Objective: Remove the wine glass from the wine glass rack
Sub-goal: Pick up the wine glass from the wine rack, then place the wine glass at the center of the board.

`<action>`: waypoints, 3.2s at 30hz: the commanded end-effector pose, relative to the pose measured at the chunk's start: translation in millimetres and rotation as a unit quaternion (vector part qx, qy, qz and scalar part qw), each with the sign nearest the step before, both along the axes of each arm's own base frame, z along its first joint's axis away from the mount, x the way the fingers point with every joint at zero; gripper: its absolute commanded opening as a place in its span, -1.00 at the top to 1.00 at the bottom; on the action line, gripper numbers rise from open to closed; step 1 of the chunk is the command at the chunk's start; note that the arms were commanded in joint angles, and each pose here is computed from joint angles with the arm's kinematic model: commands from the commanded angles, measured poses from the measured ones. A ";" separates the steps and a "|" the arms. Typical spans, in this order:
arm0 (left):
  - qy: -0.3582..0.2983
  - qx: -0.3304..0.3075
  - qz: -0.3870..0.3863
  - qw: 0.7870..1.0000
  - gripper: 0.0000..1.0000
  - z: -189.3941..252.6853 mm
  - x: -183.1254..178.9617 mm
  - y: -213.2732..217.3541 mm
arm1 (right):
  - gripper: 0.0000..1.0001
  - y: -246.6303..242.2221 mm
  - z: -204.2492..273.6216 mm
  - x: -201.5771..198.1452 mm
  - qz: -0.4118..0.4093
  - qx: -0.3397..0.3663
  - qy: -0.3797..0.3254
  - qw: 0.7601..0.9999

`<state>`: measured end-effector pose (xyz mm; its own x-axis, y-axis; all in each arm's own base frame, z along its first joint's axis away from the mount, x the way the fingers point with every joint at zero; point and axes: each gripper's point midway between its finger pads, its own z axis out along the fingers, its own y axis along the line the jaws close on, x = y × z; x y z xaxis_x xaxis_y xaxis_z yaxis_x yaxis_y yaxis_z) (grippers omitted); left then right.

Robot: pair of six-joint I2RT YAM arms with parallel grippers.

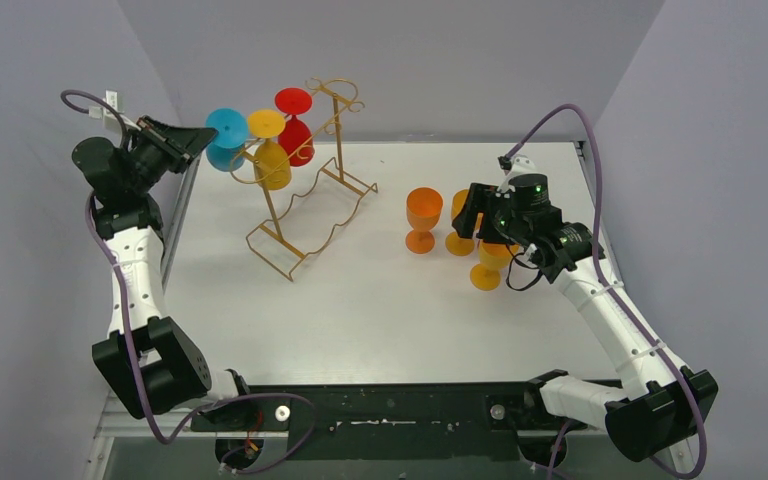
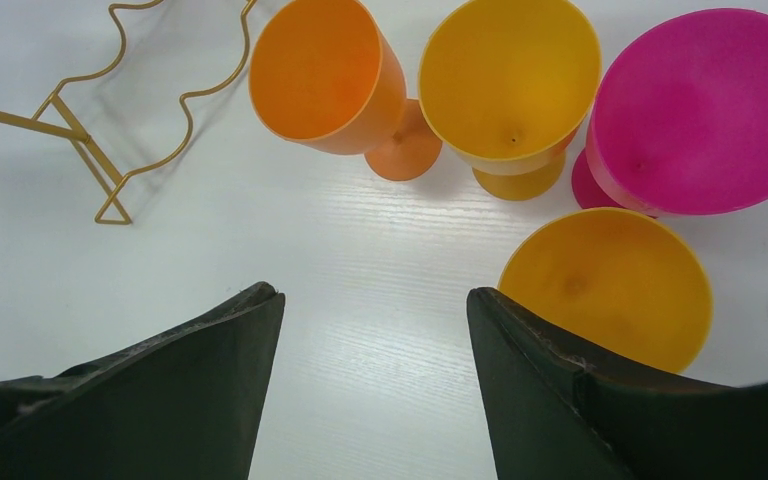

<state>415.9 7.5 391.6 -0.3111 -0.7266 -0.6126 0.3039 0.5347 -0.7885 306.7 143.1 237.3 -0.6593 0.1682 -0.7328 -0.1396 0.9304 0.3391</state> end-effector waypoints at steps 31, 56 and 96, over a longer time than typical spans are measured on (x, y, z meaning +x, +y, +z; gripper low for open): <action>0.008 0.092 0.181 0.979 1.00 9.9 -95.5 10.8 | -0.45 31.8 28.5 8.0 0.058 0.060 -0.029 0.996; 0.013 0.097 -0.141 0.985 1.00 -71.9 -159.5 -154.9 | -0.46 73.4 54.8 -10.3 0.120 0.213 -0.060 0.968; -0.077 0.064 -0.364 0.926 1.00 -76.3 -195.8 -274.2 | 1.00 159.1 80.2 -84.6 0.368 0.337 -0.035 0.866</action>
<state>221.6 -265.4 301.3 -0.6451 -0.2603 -0.7184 0.6711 0.2566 -0.6956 223.9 299.4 299.2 -0.7724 0.1086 -0.6258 -0.5938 0.2261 0.7722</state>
